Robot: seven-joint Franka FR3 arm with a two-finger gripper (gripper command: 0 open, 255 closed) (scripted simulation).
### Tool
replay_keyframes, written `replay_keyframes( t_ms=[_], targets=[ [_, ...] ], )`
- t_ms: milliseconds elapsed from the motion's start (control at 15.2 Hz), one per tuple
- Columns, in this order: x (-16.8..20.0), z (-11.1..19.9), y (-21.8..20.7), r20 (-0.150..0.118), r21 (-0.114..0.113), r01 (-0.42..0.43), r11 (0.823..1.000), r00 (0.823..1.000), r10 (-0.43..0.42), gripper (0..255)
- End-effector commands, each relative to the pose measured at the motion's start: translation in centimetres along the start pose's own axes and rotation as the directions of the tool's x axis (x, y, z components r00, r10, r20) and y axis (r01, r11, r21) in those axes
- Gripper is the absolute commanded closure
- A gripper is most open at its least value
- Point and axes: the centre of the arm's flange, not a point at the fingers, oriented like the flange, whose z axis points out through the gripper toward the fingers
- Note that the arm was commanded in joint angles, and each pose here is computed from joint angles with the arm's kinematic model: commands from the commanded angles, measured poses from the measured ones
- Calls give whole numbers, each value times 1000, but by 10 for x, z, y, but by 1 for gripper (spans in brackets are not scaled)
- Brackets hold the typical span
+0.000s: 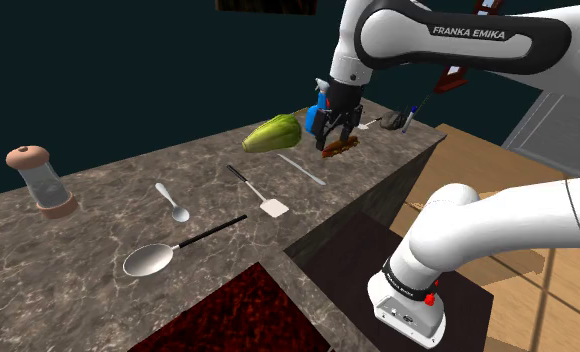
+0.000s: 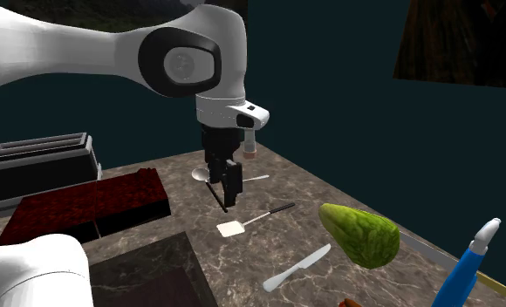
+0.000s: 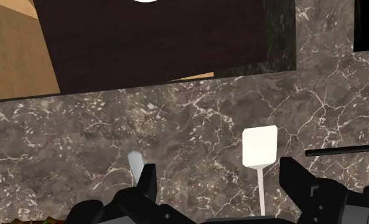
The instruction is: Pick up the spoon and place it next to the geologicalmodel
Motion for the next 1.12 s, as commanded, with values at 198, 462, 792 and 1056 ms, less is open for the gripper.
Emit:
replay_keyframes(
  t_ms=[198, 462, 792, 1056],
  targets=[
    [26, 15, -26, 10, 9, 6, 1000, 1000, -6, 0],
    [60, 35, -61, 22, 20, 14, 1000, 1000, -14, 0],
    [102, 60, -106, 38, 35, 23, 999, 999, -25, 0],
    [134, 81, -142, 50, 46, 31, 998, 998, -33, 0]
  ],
)
